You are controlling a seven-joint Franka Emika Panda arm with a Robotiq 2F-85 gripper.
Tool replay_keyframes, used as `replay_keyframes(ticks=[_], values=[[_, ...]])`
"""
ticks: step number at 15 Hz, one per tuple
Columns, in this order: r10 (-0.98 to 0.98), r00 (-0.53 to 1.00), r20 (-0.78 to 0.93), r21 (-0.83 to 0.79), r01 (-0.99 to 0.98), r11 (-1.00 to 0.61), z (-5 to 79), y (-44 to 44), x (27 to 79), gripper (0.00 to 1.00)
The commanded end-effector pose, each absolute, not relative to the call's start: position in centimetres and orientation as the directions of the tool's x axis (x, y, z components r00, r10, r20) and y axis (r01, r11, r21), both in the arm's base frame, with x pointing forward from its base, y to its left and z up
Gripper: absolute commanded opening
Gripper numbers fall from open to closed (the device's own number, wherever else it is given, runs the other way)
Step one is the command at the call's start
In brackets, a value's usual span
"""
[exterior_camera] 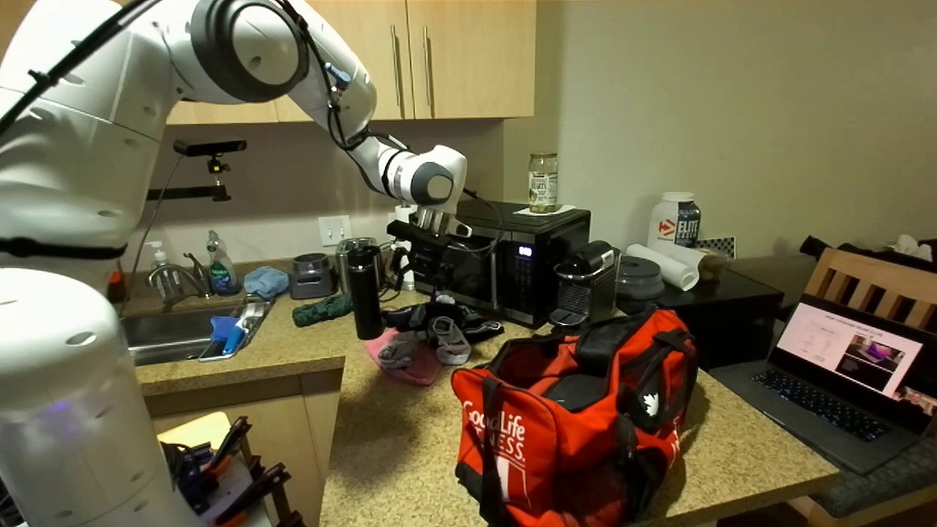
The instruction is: Pick up the pair of socks and put it in the bag
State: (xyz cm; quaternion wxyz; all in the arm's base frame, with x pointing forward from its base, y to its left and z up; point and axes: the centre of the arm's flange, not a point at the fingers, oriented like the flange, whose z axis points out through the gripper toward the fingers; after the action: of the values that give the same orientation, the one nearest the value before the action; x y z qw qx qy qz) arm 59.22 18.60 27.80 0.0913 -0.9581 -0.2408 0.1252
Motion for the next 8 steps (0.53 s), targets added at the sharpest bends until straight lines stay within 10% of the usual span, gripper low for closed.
replay_keyframes(ticks=[1,8], values=[[0.483,0.854,-0.191,-0.228,0.440,-0.869,26.6,19.1,60.5,1.00],[0.461,0.857,-0.229,-0.249,0.406,-0.879,24.5,18.5,59.9,1.00]])
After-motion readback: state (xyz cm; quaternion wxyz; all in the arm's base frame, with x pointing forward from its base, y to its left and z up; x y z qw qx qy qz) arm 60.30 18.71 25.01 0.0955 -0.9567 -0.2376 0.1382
